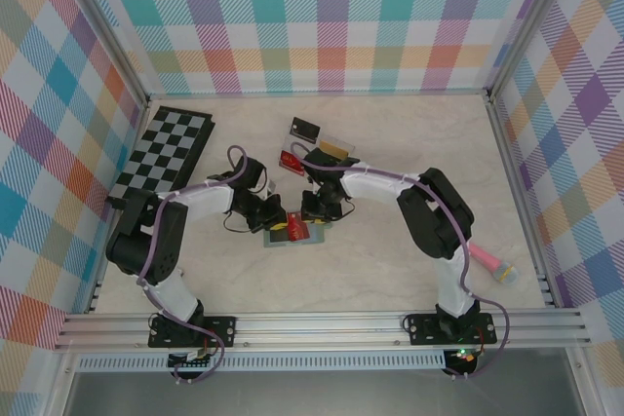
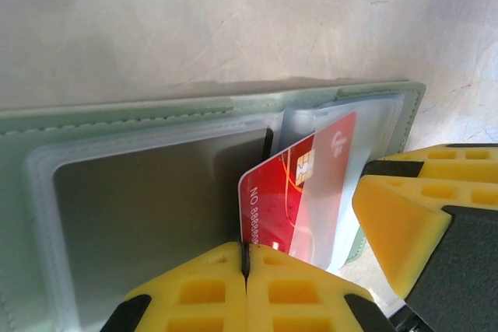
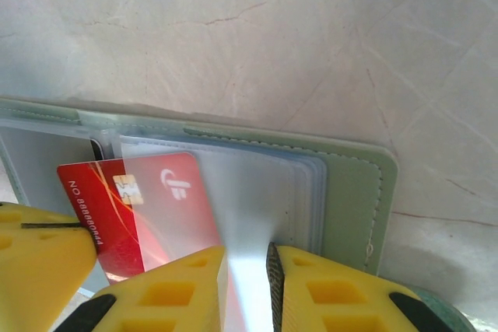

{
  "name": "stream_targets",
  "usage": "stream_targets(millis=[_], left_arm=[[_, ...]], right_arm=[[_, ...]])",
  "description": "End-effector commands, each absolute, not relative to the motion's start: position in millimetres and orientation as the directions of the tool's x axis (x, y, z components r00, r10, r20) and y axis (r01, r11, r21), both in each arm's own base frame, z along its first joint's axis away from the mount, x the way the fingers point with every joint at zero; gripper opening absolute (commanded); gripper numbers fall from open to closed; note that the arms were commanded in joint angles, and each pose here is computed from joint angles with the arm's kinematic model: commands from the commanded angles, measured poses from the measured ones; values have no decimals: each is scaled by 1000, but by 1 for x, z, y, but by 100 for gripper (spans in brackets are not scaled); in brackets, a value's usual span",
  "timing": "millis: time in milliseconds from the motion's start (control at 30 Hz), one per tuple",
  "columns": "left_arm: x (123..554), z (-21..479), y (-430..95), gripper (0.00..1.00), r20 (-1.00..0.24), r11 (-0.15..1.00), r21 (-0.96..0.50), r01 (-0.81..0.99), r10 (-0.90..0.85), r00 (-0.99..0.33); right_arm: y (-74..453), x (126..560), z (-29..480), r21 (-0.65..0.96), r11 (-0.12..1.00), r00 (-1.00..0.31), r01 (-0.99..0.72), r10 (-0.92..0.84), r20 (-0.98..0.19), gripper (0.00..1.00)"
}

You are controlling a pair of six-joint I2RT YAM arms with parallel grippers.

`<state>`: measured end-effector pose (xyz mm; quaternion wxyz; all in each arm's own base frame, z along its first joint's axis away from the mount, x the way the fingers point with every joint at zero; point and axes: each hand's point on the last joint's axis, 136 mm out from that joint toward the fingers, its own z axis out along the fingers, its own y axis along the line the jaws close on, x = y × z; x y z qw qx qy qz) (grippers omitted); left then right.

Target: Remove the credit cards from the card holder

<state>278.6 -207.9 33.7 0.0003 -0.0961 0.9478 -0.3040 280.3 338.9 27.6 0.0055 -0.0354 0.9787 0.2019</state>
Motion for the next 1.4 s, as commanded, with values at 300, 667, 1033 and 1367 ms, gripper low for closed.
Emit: stream_targets(millis=[300,667,1033,1367], left_arm=[[278,41,-199,0,31,813,-556,-174,-189,-981],[280,36,-195,3,47,817,-538,-208,-217,-975],[283,31,-204,26,87,776,-581,-245,-240,-967],[286,31,-208,19,106,749,-612,-255,-241,-965]], right_arm=[[367,276,69,562,806,-982,-186,-167,-86,24],[360,273,33,481,867,-987,-127,-157,23,26],[360,268,23,475,873,-985,-113,-160,60,27],[360,267,20,477,873,-985,-104,-158,75,26]])
